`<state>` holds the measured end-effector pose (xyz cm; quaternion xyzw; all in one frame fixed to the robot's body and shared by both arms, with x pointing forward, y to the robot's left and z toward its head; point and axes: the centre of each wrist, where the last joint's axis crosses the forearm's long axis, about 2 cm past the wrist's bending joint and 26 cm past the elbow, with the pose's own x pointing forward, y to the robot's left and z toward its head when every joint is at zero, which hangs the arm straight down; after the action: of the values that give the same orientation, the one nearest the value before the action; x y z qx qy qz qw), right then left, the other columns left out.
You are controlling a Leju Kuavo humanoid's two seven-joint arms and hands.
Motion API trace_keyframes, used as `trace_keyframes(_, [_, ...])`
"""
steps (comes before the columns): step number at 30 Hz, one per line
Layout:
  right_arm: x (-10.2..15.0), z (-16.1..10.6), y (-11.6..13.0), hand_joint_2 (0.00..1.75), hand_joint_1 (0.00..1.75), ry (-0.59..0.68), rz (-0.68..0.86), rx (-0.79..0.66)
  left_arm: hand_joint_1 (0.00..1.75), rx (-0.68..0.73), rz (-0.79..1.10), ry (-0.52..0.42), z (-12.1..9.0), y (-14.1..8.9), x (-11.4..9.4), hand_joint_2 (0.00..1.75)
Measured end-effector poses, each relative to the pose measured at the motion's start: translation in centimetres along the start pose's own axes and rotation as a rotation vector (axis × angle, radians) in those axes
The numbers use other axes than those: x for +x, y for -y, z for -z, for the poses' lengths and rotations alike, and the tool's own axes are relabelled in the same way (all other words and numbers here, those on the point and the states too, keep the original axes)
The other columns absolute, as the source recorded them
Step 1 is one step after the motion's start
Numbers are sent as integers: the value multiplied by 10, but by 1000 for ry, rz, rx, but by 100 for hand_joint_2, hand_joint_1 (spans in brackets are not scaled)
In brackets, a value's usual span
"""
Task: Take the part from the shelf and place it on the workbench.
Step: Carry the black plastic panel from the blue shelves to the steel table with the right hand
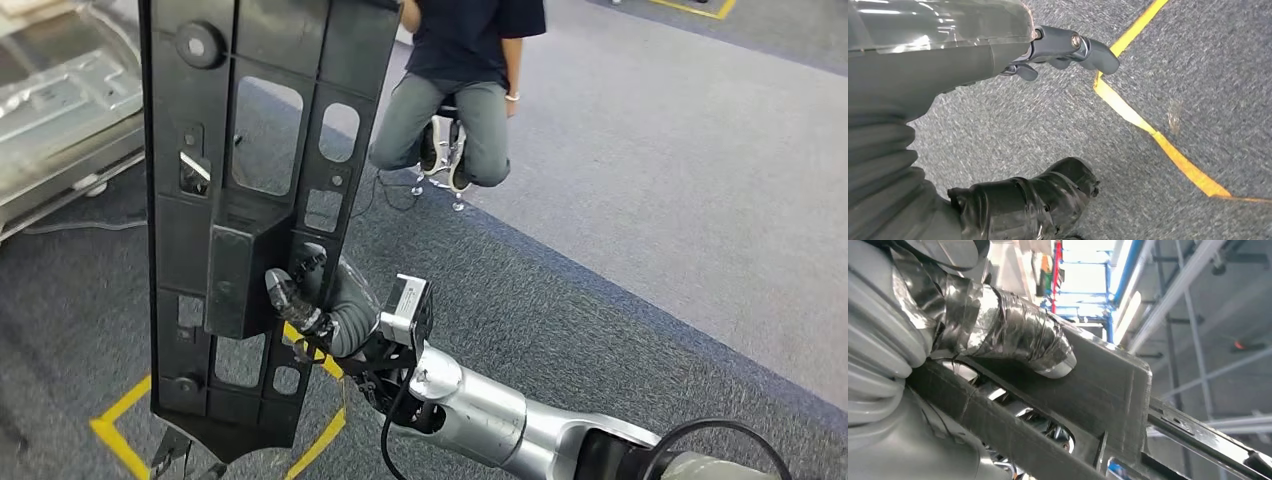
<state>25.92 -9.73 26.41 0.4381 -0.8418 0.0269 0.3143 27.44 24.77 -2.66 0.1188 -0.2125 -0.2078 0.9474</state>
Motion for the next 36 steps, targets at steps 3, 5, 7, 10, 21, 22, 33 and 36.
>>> trace_keyframes(3, [1, 1, 0, 175, 175, 2, 1, 2, 0, -7, 1, -5, 0, 0, -2, 175])
trace_keyframes(5, [1, 1, -1, 175, 175, 6, 0, 5, 0, -9, 1, -6, 1, 0, -3, 175])
trace_keyframes(7, [2, 1, -1, 175, 175, 7, 1, 6, 0, -10, -1, -4, 1, -1, -2, 175])
trace_keyframes(10, [1, -2, -1, 175, 175, 0, 3, -1, 0, -15, -5, -8, 1, 0, -4, 175])
trace_keyframes(21, [-1, -4, -2, 175, 175, 9, 67, 2, 0, -43, -8, -9, 2, -4, -7, 175])
trace_keyframes(22, [-1, -4, -2, 175, 175, 9, 71, 1, 0, -44, -8, -8, 2, -4, -7, 175])
trace_keyframes(33, [-3, -7, -1, 175, 175, 2, 78, -1, 0, -44, -7, -4, 2, -7, -2, 175])
trace_keyframes(36, [-3, -7, -1, 175, 175, 3, 79, 3, 0, -48, -7, -8, 2, -7, -2, 175])
